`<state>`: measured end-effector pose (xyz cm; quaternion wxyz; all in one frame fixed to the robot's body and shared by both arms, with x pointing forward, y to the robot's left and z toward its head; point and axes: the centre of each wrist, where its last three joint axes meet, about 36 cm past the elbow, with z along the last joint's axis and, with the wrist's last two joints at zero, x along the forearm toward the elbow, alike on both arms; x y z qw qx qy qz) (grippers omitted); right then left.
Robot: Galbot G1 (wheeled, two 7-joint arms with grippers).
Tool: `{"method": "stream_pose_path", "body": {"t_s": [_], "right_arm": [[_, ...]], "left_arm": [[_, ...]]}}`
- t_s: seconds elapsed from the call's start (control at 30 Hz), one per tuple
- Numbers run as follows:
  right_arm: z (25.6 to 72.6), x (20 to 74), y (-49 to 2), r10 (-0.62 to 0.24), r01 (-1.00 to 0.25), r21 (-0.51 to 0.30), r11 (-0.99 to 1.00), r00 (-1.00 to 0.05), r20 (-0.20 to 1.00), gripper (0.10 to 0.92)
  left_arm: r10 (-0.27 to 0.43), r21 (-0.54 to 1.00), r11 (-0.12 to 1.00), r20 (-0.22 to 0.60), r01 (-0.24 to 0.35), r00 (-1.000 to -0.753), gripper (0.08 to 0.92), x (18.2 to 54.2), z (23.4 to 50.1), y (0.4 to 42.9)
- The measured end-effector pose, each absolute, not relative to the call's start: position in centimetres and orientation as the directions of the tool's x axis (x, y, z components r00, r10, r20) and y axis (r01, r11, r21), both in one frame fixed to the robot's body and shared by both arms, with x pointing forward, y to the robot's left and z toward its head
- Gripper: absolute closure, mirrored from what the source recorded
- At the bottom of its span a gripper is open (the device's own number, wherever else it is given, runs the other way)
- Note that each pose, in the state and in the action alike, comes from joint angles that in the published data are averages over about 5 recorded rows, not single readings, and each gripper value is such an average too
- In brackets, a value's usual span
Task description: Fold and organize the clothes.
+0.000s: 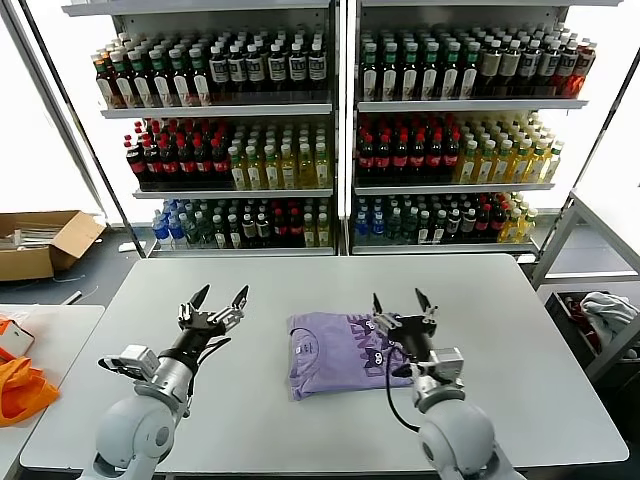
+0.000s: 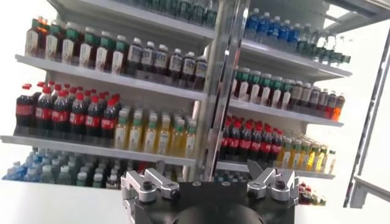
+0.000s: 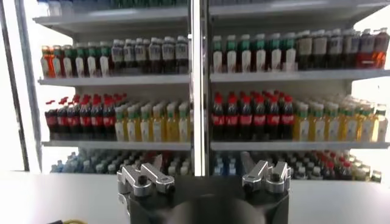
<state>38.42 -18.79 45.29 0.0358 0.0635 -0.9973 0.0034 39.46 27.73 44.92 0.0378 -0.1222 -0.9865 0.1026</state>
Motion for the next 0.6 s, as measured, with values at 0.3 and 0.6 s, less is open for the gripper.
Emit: {"method": "stream_pose_path", "body": {"t_s": [0.3,0.6], "right_arm": [[44.9,34.9,-23.8,-0.071,-0.072,-0.014,0.997,-0.997,0.012,0.200],[44.2,32.4,-27.0,-0.048,-0.048,-0.028,0.998,-0.999,0.004,0.200]], "left_arm": [[0.234,-0.193,0.955,0.016,0.226,-0.972,0.177,38.3,45.5,30.2],[0.205,-0.181,0.963,-0.003,0.202,-0.979,0.177,36.9,45.6,33.7]]}}
